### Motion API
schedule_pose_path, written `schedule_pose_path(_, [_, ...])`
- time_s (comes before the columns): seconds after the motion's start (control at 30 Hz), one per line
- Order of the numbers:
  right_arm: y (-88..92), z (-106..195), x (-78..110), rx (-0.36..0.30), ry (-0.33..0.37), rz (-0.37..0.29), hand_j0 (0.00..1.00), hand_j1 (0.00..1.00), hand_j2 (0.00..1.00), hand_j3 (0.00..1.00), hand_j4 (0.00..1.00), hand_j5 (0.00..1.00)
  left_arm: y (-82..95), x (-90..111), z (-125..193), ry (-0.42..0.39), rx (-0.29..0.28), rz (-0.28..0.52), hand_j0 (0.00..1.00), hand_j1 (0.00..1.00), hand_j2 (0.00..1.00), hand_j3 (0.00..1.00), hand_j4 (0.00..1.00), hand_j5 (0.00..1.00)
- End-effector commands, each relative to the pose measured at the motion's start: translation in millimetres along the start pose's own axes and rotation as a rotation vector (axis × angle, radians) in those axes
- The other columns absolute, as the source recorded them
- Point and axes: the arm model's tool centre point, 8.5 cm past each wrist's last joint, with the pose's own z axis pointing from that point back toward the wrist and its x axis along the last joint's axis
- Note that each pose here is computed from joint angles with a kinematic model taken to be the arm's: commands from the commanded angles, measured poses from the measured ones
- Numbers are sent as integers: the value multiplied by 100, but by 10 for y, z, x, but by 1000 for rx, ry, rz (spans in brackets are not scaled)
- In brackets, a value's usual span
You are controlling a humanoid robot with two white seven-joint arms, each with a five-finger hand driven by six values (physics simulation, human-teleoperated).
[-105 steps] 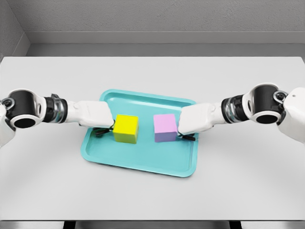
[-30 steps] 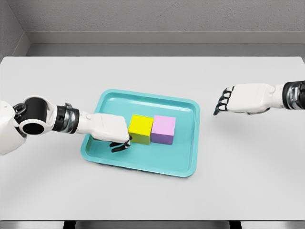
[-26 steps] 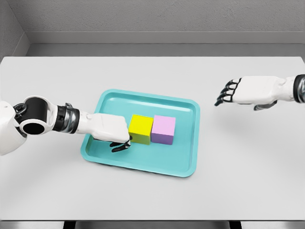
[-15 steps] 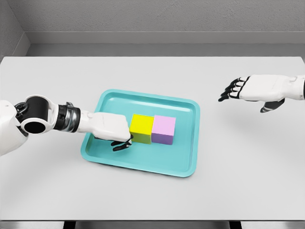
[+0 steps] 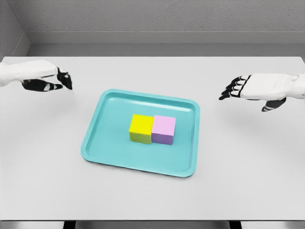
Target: Push two cubes
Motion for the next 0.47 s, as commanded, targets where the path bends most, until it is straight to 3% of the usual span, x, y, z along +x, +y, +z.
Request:
schedule_pose_path(0.0, [-8,16,-4,-3,3,-2,100,100,100,100,100,100,-10,-388,259,89,95,146,100,100,100,100,100,100])
schedule_pose_path(0.2, [-2,18,-1,-2,2,-2,100,100,100,100,100,100,-157,-238,-134,14,85,181,100,100,100,100,100,100])
schedule_pose_path(0.43, [0,128,-53,6,28,0,100,100,100,100,100,100,-166,-262,-119,21,86,186,100,100,100,100,100,100])
